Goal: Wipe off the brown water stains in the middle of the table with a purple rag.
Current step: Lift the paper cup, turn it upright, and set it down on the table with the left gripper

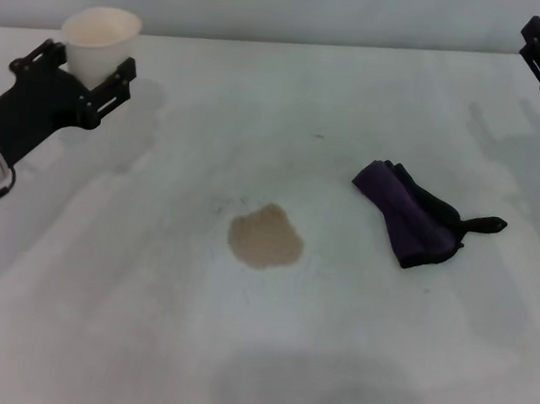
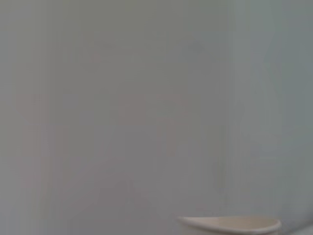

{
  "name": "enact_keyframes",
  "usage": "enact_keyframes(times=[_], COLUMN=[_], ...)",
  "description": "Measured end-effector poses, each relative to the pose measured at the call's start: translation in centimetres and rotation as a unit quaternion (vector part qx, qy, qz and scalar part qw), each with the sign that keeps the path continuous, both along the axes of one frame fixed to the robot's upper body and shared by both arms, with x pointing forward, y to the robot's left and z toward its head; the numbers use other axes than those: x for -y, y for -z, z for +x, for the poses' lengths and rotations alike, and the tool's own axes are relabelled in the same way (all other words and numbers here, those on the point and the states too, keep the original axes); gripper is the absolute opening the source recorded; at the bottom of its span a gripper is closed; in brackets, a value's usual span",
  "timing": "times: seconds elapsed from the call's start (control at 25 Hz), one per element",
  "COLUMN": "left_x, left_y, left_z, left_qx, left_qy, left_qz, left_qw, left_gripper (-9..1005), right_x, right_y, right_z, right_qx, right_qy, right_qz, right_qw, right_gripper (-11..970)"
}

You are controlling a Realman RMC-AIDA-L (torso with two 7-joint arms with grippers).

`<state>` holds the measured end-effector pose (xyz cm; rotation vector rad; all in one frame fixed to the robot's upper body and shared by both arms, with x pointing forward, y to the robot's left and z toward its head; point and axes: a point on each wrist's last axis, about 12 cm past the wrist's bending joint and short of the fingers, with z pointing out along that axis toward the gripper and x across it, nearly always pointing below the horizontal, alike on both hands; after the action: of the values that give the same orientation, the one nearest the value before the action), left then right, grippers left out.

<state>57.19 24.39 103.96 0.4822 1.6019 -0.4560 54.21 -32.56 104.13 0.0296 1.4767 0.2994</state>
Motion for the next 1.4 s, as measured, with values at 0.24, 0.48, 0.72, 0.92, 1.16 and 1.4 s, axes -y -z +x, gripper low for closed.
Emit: enact_keyframes(times=[0.24, 0.48, 0.72, 0.92, 1.16, 1.4], left_x=[1.6, 2.6, 3.1, 3.0, 2.9, 2.3], left_y=[1.9, 3.1, 3.9, 4.8, 5.7, 6.3], left_z=[-2.5, -3.6, -4.5, -5.1, -6.4, -7.3], left_qx=[-0.001, -0.024, -0.052, -0.08, -0.097, -0.106], left_qy=[-0.064, -0.073, -0.08, -0.087, -0.093, -0.105], left_qz=[-0.025, -0.01, -0.021, -0.012, 0.0, -0.001], left_qw=[0.998, 0.997, 0.995, 0.993, 0.991, 0.989], left_gripper=[704, 704, 705, 705, 704, 705], right_x=[0.0, 0.0, 0.4, 0.4, 0.6, 0.5], right_y=[-0.1, 0.0, 0.2, 0.3, 0.2, 0.1], right_z=[0.1, -0.1, -0.4, -0.6, -0.6, -0.7], right_qx=[0.0, -0.003, -0.005, -0.009, -0.008, -0.006], right_qy=[-0.009, -0.012, -0.012, -0.015, -0.016, -0.017], right_qz=[-0.006, -0.01, -0.015, -0.003, 0.013, 0.014], right_qw=[1.0, 1.0, 1.0, 1.0, 1.0, 1.0], right_gripper=[873, 873, 872, 872, 872, 872])
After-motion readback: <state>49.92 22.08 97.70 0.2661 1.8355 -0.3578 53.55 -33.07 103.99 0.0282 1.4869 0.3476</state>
